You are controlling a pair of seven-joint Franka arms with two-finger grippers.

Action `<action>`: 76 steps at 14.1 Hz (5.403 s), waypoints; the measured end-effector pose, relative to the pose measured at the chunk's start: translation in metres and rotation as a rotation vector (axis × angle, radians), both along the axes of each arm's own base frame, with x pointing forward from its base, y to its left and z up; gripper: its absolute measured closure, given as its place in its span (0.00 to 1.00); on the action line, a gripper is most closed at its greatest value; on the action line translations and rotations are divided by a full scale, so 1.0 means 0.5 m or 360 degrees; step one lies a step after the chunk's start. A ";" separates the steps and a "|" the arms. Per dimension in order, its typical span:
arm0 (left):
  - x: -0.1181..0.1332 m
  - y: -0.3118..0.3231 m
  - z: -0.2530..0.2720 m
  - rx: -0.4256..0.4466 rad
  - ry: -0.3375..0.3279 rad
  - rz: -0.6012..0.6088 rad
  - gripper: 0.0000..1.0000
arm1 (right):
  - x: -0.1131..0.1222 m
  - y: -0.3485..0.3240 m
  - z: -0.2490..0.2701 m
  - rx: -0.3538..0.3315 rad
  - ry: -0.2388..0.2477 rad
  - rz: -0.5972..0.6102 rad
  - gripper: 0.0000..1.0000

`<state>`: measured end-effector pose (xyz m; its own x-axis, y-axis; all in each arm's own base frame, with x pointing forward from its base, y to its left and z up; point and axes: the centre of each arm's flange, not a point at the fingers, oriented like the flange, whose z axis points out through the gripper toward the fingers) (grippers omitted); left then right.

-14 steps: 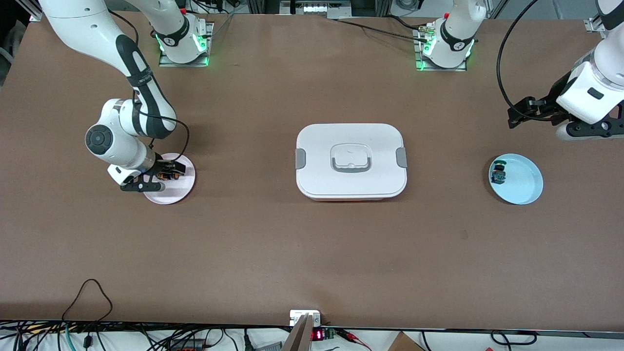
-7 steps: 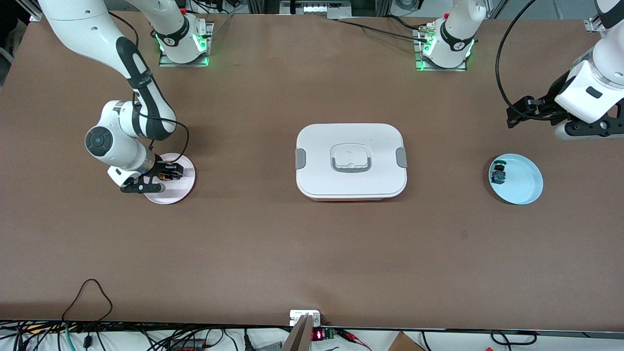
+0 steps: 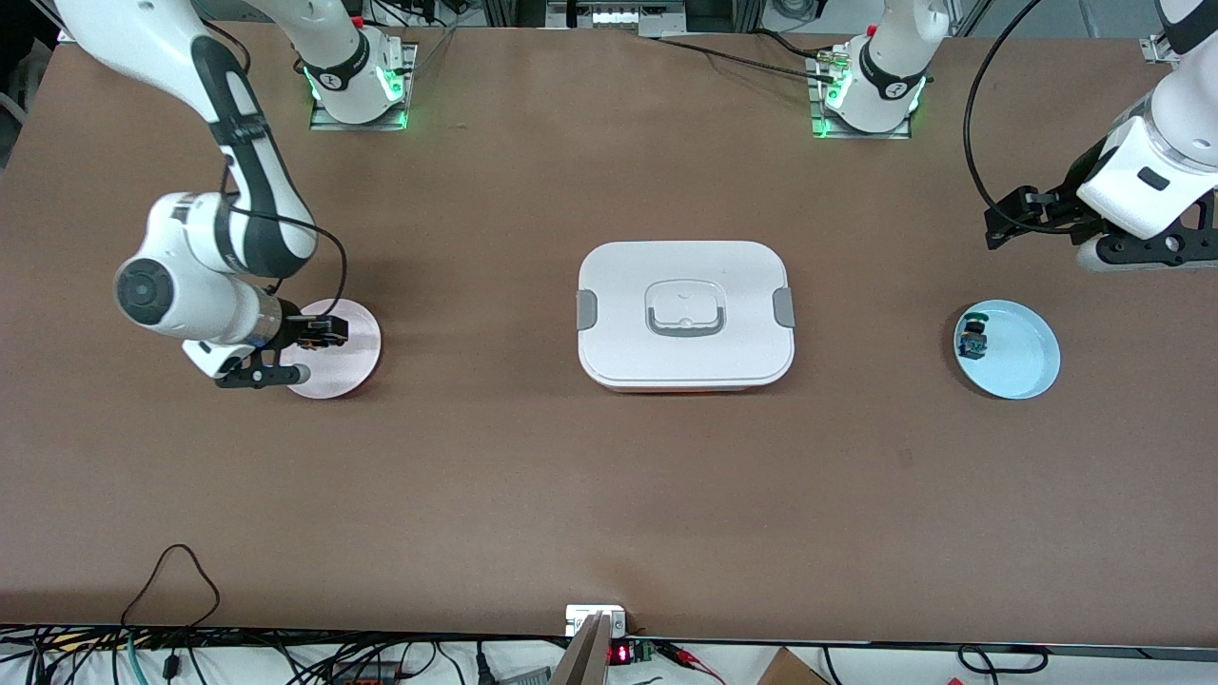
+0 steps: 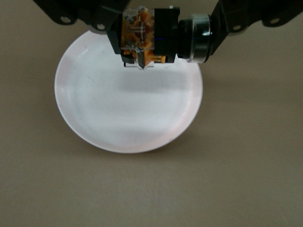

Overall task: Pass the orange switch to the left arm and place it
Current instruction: 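Lift the orange switch with the right gripper while the left gripper approaches, then carry the switch above the box toward the left gripper, then grasp the switch with the left gripper while the right gripper releases, then carry the switch to the blue dish while the right gripper withdraws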

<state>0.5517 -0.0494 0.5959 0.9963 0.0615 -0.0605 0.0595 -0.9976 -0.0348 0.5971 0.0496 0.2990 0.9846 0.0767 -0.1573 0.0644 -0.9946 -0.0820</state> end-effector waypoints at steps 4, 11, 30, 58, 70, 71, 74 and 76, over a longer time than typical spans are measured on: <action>0.000 -0.002 -0.003 -0.0015 0.0010 0.0001 0.00 | 0.037 0.032 0.197 0.0053 -0.0079 0.0066 0.28; 0.005 -0.036 -0.079 -0.0338 0.0286 0.0037 0.00 | 0.045 0.165 0.451 0.0214 -0.0310 0.0364 0.28; 0.088 -0.439 -0.102 -0.2212 0.0245 0.0489 0.00 | -0.034 0.568 0.486 0.2136 -0.1513 0.1489 0.28; 0.037 -0.589 -0.114 -0.2321 0.0162 0.0358 0.58 | -0.056 0.645 0.457 0.2155 -0.1627 0.1517 0.13; 0.059 -0.504 -0.156 -0.1453 -0.0125 -0.0182 0.58 | 0.055 0.262 0.420 0.1933 -0.1483 0.1566 0.00; 0.064 -0.480 -0.168 -0.1302 -0.0141 -0.0270 0.58 | 0.052 0.250 0.403 0.1914 -0.1407 0.1546 0.00; 0.077 -0.396 -0.199 -0.1008 -0.0117 -0.0563 0.58 | 0.034 0.238 0.370 0.1815 -0.1040 0.1422 0.00; 0.089 -0.311 -0.223 -0.0807 -0.0080 -0.0824 0.58 | 0.024 0.226 0.360 0.1690 -0.0762 0.1241 0.00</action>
